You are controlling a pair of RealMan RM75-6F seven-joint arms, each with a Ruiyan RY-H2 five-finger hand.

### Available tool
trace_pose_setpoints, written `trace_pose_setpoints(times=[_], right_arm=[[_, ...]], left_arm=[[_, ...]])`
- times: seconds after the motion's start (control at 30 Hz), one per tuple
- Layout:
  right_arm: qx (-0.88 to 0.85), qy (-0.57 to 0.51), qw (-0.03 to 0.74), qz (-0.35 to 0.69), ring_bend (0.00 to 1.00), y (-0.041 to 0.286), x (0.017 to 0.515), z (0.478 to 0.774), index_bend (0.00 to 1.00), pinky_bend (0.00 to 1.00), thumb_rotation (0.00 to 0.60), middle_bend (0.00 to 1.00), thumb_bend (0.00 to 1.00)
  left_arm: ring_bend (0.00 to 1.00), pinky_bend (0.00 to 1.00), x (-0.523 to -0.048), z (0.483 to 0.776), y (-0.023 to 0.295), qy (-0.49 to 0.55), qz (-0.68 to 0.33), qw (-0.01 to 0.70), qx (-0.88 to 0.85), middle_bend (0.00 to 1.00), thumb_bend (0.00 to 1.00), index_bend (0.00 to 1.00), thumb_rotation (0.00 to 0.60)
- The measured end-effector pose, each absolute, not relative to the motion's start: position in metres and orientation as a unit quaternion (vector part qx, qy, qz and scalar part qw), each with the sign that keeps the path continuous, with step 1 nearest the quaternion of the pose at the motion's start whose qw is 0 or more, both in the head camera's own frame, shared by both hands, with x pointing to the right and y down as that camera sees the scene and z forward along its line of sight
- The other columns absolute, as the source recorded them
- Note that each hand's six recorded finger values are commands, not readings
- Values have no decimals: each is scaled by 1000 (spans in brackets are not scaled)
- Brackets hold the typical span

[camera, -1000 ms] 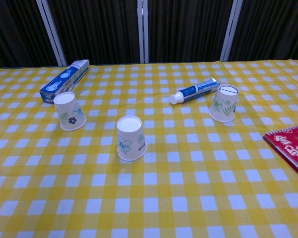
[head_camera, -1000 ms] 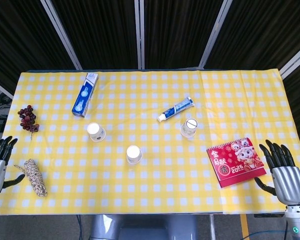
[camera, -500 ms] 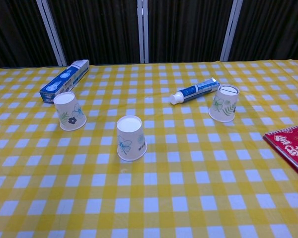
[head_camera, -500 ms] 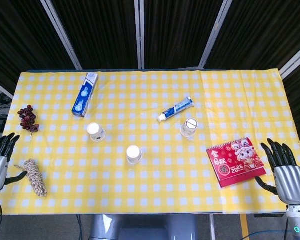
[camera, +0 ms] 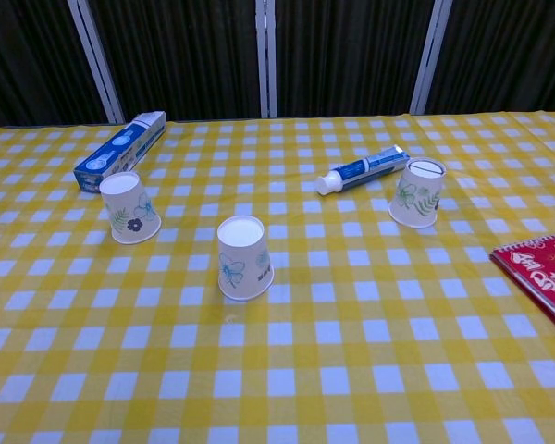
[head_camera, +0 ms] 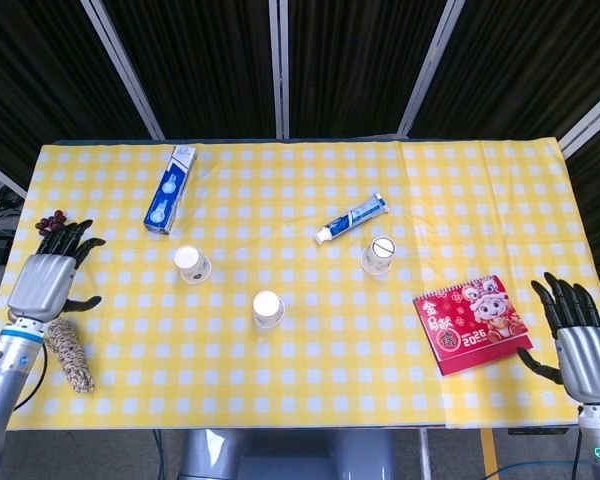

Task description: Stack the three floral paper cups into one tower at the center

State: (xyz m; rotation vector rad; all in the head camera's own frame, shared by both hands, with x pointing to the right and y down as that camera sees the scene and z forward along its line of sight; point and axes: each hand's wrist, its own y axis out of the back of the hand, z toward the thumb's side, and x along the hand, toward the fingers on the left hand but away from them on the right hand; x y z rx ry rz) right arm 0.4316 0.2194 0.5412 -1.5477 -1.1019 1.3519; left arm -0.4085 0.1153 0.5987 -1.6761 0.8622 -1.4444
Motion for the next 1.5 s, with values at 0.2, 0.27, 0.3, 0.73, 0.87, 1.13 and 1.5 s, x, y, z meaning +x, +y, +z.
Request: trace_pose_setpoints(times=[0.2,0.27,0.3,0.73,0.87,1.13,1.5], right_arm=[[-612,-442,380,534,0,218,436,542,0,53,600,0,88],[-613,-443,377,535,0,218,438,542,0,54,600,0,87],[-614,-444,375,535,0,218,438,543,0,55,600,0,87],[-621,-459,357,526,0,215,445,543,0,57,600,0,88],[-620,-463,349,529,0,213,450,545,0,57,600,0,88],[-618,-470,339,531,0,211,458,545,0,58,600,0,88],[-614,-475,337,533,0,211,461,543,0,59,600,0,88]], left_arm=[[0,90,-384,613,96,305,-564,383,-665,0,176,269,600],[0,91,-377,618,93,296,-565,380,-670,0,213,270,600],[0,91,-372,622,90,290,-566,377,-673,0,214,268,600],[0,90,-327,664,70,238,-577,366,-690,0,215,154,600],[0,91,-313,679,68,225,-577,364,-695,0,215,174,600],[0,104,-294,700,58,216,-583,361,-695,0,286,247,600],[0,110,-283,708,59,213,-579,356,-702,0,428,395,600]])
